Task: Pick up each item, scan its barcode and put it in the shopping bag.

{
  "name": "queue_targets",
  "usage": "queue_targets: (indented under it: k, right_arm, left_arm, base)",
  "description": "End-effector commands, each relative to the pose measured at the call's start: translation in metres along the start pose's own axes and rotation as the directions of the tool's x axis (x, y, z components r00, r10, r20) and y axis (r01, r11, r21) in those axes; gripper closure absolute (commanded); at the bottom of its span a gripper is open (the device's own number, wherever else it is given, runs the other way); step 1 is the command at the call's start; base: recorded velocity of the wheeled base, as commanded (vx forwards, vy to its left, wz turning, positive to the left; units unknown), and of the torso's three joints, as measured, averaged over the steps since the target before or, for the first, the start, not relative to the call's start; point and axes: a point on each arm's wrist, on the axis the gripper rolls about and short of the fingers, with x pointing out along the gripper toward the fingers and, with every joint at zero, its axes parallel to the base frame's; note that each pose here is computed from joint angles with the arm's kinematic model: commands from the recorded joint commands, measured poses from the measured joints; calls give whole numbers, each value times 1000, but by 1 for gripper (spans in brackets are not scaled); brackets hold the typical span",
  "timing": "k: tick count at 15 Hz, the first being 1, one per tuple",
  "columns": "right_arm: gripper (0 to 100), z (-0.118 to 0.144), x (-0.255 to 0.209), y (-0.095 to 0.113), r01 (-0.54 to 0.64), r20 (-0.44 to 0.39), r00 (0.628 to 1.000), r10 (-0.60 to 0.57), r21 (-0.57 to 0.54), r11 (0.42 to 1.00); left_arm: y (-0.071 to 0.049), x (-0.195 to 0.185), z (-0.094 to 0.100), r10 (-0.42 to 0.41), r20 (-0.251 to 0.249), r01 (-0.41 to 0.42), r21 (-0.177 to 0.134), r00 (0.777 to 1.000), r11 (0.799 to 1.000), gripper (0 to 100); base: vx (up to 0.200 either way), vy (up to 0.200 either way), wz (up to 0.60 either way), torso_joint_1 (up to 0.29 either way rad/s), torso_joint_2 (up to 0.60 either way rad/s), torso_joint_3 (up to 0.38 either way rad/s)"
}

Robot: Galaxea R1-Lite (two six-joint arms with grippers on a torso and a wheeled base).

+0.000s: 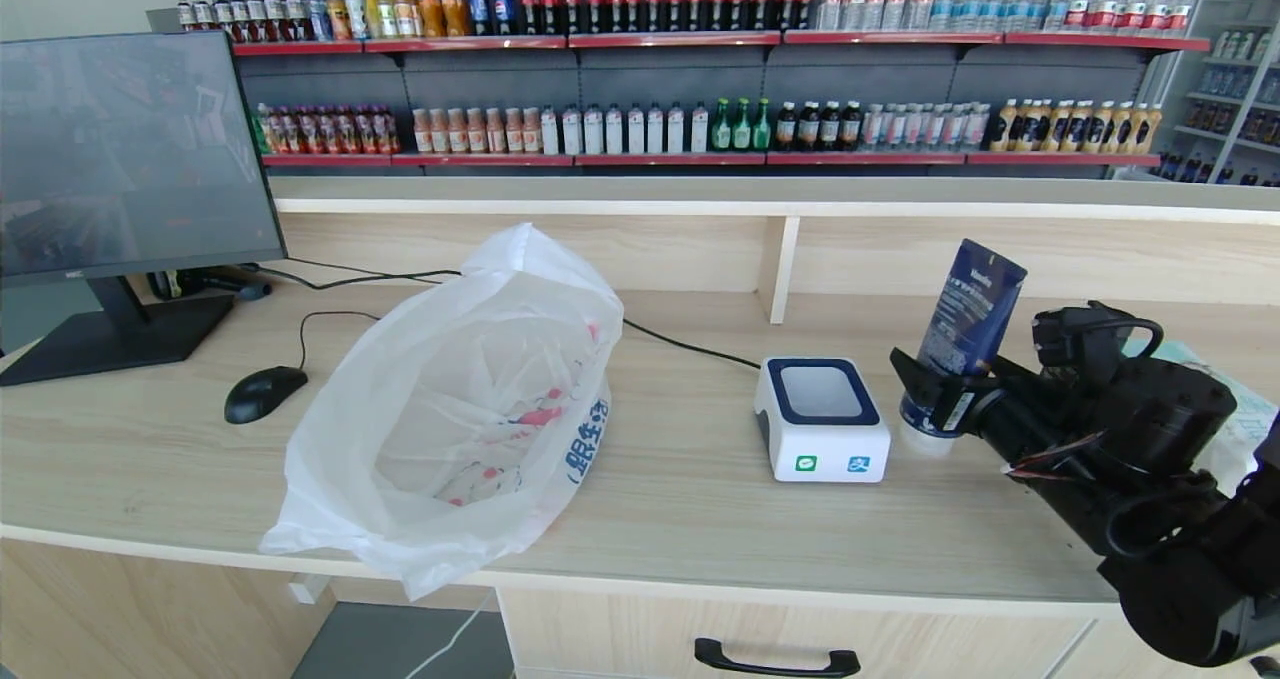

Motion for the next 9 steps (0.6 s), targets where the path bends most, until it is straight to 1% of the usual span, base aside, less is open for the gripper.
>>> queue_targets:
  k: [1, 4, 5, 9]
  right_arm:
    - [0, -3, 0, -2, 8, -11, 1000, -8, 0, 1000]
    - [0, -4, 0, -4, 15, -16, 1000, -15, 4, 1000]
    - [100, -4, -1, -5, 15, -18, 1000, -15, 5, 1000]
    - [100, -3, 0, -4, 14, -10, 1000, -14, 6, 1000]
  left_arm:
    - [0, 0, 0, 0, 0, 0, 0, 1000, 1000, 0]
    - [0, 0, 0, 0, 0, 0, 0, 1000, 1000, 0]
    - [0, 0, 0, 0, 0, 0, 0, 1000, 1000, 0]
    - [0, 0, 0, 0, 1, 0, 0, 1000, 1000, 0]
  base:
    - [0, 0, 0, 0, 0, 0]
    - [0, 0, 0, 0, 0, 0]
    - [0, 0, 0, 0, 0, 0]
    - [0, 0, 0, 0, 0, 0]
